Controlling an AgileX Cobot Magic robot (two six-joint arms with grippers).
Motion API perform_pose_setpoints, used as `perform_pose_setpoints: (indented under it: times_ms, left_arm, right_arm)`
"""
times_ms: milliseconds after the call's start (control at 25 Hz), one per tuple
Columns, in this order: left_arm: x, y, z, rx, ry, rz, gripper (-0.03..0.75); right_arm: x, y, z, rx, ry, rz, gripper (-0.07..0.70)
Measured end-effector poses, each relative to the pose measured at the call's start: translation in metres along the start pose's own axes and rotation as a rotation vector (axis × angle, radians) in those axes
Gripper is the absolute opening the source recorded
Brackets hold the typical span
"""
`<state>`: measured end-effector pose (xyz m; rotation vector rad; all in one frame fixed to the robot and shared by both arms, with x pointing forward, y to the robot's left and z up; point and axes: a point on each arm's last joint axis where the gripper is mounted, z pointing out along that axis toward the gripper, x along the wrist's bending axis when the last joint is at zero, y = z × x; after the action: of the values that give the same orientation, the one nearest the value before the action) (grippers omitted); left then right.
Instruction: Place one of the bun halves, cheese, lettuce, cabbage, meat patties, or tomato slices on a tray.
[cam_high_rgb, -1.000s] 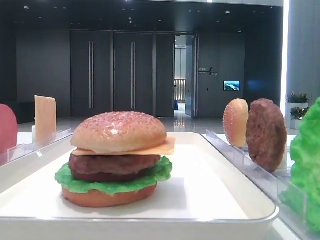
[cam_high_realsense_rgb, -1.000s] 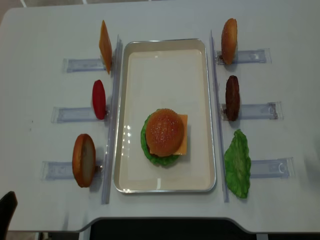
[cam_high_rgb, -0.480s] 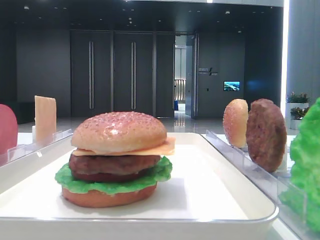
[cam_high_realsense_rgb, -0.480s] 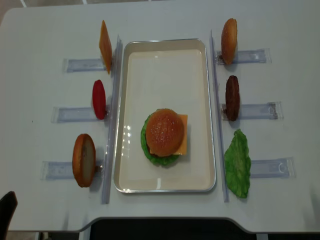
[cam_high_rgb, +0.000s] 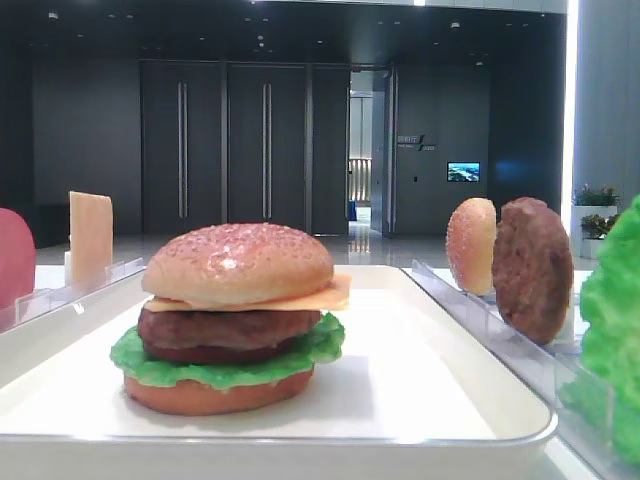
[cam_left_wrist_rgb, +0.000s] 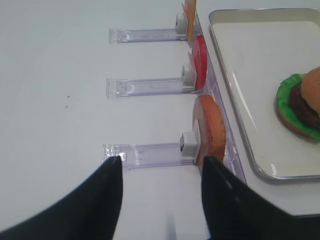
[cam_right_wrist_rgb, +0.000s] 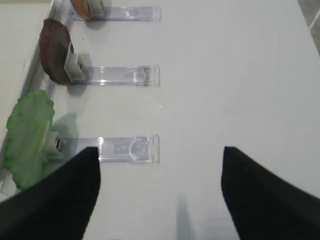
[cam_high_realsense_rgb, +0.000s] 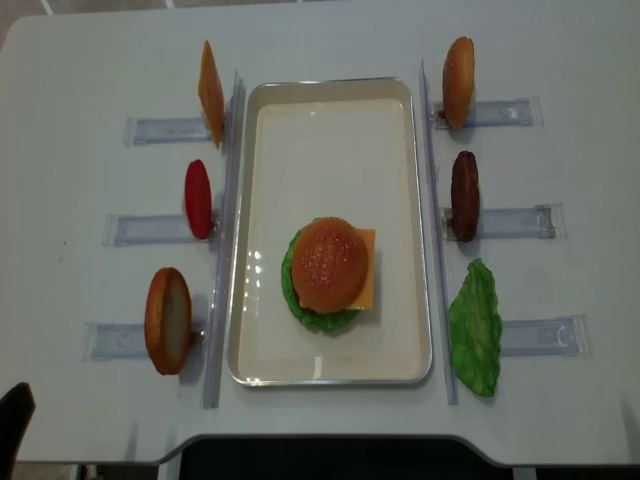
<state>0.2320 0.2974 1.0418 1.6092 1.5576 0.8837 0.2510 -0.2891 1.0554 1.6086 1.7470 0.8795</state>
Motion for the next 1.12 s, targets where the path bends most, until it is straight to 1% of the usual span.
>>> perform_pose_setpoints:
  times_ms: [200, 280, 520, 1120]
  left_arm:
    - [0.000, 0.000, 0.000, 0.000, 0.000, 0.000, 0.391]
    - [0.000, 0.000, 0.000, 0.000, 0.000, 0.000, 0.391]
    - [0.000, 0.000, 0.000, 0.000, 0.000, 0.000, 0.391]
    - [0.000, 0.000, 0.000, 0.000, 0.000, 0.000, 0.391]
  right_arm:
    - [0.002, -0.010, -0.013, -0.105, -0.008, -0.013, 0.487]
    - [0.003, -0.014, -0.017, -0.134, -0.010, -0.019, 0.487]
    - [0.003, -0.018, -0.014, -0.119, -0.009, -0.018, 0.487]
    - [0.003, -0.018, -0.014, -0.119, -0.009, -0.017, 0.487]
